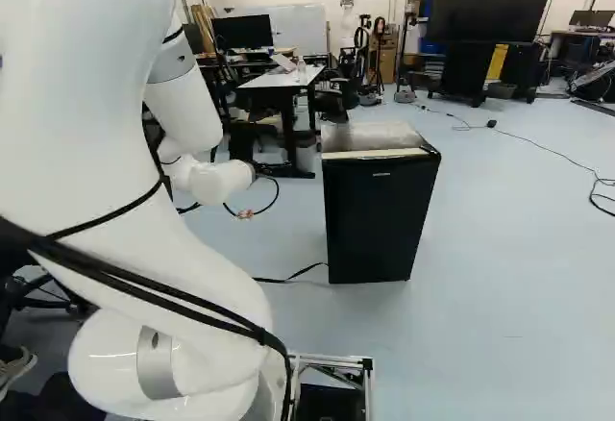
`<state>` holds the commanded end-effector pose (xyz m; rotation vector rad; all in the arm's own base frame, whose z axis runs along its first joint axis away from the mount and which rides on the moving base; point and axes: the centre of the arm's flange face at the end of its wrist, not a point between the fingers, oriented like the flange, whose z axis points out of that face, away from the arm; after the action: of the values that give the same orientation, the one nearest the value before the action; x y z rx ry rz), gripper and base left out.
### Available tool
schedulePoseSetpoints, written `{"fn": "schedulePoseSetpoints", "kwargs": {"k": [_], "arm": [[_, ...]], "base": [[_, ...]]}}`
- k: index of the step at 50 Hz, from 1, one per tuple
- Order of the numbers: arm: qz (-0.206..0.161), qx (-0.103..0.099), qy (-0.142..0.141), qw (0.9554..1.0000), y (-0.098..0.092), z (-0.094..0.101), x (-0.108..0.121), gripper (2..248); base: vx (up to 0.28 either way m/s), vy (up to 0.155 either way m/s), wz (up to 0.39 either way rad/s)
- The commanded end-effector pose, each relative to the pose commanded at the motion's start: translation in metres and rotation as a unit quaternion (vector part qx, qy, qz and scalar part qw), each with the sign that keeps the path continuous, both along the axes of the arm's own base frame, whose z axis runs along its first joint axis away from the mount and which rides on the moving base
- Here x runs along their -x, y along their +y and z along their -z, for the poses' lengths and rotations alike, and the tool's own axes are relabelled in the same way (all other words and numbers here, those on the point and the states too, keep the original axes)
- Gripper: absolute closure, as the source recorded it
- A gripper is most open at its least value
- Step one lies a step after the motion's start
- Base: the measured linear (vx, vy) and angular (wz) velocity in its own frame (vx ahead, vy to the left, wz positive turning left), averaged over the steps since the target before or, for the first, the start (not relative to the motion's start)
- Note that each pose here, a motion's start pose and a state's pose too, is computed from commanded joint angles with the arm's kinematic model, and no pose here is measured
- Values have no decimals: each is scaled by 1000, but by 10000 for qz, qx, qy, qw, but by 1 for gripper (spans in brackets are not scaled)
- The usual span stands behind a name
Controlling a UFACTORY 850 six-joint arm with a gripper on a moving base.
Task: Open the fridge door
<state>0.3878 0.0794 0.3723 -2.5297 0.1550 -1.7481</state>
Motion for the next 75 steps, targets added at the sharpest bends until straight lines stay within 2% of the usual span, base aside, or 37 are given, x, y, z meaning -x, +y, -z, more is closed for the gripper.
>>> {"fn": "schedulePoseSetpoints", "kwargs": {"k": [17, 34, 46, 57, 62, 75], "arm": [[550, -200, -9, 9983, -4, 0, -3, 3], [1134, -354, 53, 9929, -11, 8, -6, 3], [1565, -412, 158, 9867, -16, 20, -9, 3], [1962, -444, 239, 9793, -21, 32, -12, 3], [2065, -444, 247, 9771, -22, 35, -13, 3], [2457, -406, 218, 9682, -25, 48, -19, 3]], "base": [[0, 0, 0], [0, 0, 0], [0, 0, 0], [0, 0, 0], [0, 0, 0], [0, 0, 0]]}}
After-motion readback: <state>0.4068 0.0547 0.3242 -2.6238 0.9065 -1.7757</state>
